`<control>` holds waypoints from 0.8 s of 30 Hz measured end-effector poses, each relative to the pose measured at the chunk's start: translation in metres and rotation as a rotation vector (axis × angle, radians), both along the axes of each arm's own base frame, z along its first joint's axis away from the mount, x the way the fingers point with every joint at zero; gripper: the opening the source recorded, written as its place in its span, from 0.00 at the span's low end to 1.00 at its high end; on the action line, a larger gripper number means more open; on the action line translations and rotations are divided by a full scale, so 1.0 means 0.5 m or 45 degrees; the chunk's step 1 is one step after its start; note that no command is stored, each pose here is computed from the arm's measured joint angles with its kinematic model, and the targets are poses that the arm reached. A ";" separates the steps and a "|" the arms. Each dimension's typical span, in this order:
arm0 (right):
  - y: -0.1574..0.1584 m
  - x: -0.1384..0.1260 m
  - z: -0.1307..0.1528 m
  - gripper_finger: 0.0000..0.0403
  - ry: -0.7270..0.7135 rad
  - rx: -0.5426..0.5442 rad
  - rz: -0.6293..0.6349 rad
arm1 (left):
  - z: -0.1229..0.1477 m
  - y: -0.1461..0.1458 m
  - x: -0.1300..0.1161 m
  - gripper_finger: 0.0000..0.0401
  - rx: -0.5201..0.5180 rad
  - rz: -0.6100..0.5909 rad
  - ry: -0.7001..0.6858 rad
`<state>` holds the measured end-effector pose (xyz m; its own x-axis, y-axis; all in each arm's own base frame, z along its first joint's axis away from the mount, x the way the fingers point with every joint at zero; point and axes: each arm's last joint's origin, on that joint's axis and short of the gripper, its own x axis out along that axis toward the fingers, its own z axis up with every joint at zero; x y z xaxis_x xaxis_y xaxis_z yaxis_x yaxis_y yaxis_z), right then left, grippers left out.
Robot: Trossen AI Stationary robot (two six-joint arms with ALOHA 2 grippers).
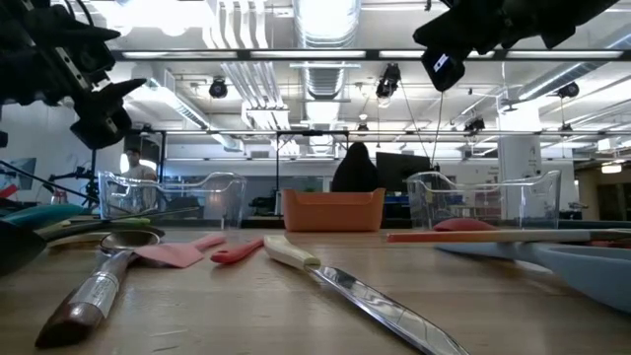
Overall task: Pick & Place Kitchen Items
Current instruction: Put the left yellow knife into the orange bin
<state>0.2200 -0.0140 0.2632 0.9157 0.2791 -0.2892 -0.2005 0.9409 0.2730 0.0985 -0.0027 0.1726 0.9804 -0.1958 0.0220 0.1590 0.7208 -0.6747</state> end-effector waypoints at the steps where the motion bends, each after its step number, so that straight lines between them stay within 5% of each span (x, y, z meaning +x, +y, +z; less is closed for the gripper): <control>1: 0.000 0.002 0.001 0.02 -0.016 -0.008 0.002 | 0.002 0.000 0.000 0.61 0.007 -0.011 -0.009; 5: -0.001 0.003 0.009 0.02 -0.070 -0.032 0.003 | 0.001 0.001 0.000 0.61 0.023 0.029 -0.005; 8: 0.002 -0.013 0.021 0.02 -0.009 -0.022 0.007 | -0.004 0.011 0.003 0.61 0.014 0.246 0.030; 11: 0.008 -0.037 0.035 0.02 0.024 -0.010 0.013 | -0.009 0.018 0.007 0.61 0.138 0.396 0.065; 17: 0.015 -0.080 0.069 0.02 -0.033 0.152 -0.107 | -0.015 0.020 0.018 0.61 0.397 0.414 0.134; 24: 0.025 -0.111 0.075 0.02 -0.070 0.231 -0.137 | -0.021 0.023 0.027 0.61 0.501 0.438 0.218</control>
<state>0.1647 -0.0017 0.3006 0.9560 0.2219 -0.1919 -0.1209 0.8940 0.4314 0.1118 0.0088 0.1620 0.9724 0.1758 -0.1535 -0.2189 0.9148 -0.3394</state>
